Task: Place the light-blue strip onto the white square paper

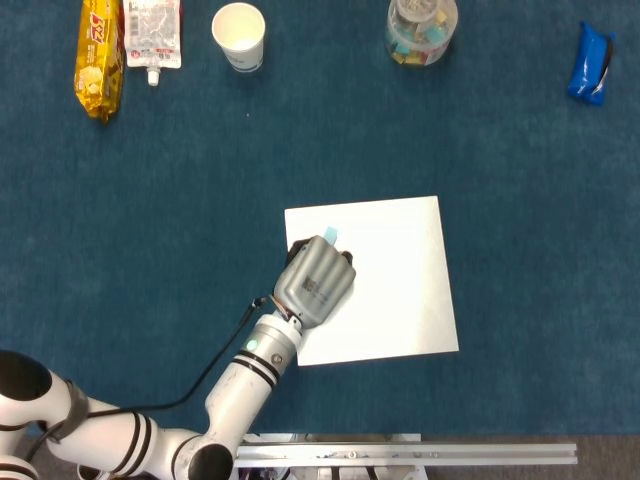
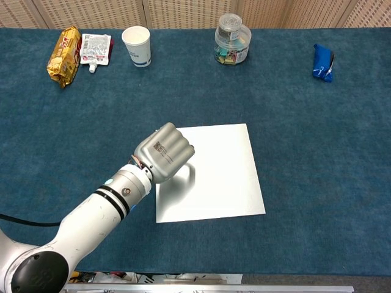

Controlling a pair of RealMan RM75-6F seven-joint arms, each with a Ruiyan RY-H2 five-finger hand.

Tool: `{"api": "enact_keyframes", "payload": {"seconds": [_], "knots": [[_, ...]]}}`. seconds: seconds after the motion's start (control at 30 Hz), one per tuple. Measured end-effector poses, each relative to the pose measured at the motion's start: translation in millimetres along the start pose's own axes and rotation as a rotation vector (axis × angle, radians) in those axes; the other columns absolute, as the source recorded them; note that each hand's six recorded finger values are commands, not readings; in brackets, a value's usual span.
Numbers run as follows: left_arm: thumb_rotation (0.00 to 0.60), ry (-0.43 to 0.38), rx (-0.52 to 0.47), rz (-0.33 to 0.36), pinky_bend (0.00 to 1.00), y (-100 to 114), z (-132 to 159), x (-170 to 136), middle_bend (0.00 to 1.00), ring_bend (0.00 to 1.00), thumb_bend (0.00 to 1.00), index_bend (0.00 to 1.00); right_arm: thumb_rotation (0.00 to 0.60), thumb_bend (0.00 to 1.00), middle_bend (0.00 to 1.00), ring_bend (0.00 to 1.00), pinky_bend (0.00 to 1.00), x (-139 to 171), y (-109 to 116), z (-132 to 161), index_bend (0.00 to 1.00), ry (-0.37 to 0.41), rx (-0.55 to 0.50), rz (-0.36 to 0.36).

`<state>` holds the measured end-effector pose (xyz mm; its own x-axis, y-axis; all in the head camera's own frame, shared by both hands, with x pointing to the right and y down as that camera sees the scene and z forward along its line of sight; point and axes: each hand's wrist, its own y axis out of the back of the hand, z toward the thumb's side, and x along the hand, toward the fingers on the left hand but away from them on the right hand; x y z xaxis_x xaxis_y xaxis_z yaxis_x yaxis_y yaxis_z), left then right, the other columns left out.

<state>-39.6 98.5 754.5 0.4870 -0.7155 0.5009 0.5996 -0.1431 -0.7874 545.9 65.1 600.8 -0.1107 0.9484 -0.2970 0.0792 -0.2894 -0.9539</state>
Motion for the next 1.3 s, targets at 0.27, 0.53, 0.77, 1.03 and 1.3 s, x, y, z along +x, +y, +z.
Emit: {"api": "enact_keyframes", "payload": {"seconds": [0.27, 0.53, 0.77, 1.03, 1.3], "knots": [[0.553, -0.013, 0.003, -0.005, 1.00, -1.5, 3.2, -4.2, 1.00, 1.00, 0.38, 0.40, 0.600, 0.13, 0.37, 0.25, 0.20, 1.3, 2.2, -0.1, 0.15, -0.002, 0.002, -0.005], [0.555, -0.011, 0.013, -0.028, 1.00, -5.5, 3.4, -4.9, 1.00, 1.00, 0.38, 0.40, 0.600, 0.13, 0.37, 0.25, 0.20, 1.9, 2.1, 0.4, 0.15, -0.001, 0.002, -0.005], [0.555, -0.010, 0.013, -0.048, 1.00, -7.6, 3.3, -5.2, 1.00, 1.00, 0.38, 0.40, 0.600, 0.13, 0.37, 0.25, 0.21, 2.1, 2.6, 0.7, 0.15, 0.000, 0.003, -0.005], [0.559, -0.011, 0.007, -0.052, 1.00, -6.6, 3.2, -5.4, 1.00, 1.00, 0.38, 0.40, 0.600, 0.13, 0.37, 0.25, 0.20, 2.0, 4.7, 1.4, 0.15, 0.002, 0.004, -0.011], [0.571, 0.001, -0.031, -0.040, 1.00, 0.1, -3.7, -7.5, 1.00, 1.00, 0.38, 0.40, 0.600, 0.13, 0.37, 0.25, 0.20, 1.2, 5.9, 5.0, 0.15, 0.015, 0.005, -0.013]]}}
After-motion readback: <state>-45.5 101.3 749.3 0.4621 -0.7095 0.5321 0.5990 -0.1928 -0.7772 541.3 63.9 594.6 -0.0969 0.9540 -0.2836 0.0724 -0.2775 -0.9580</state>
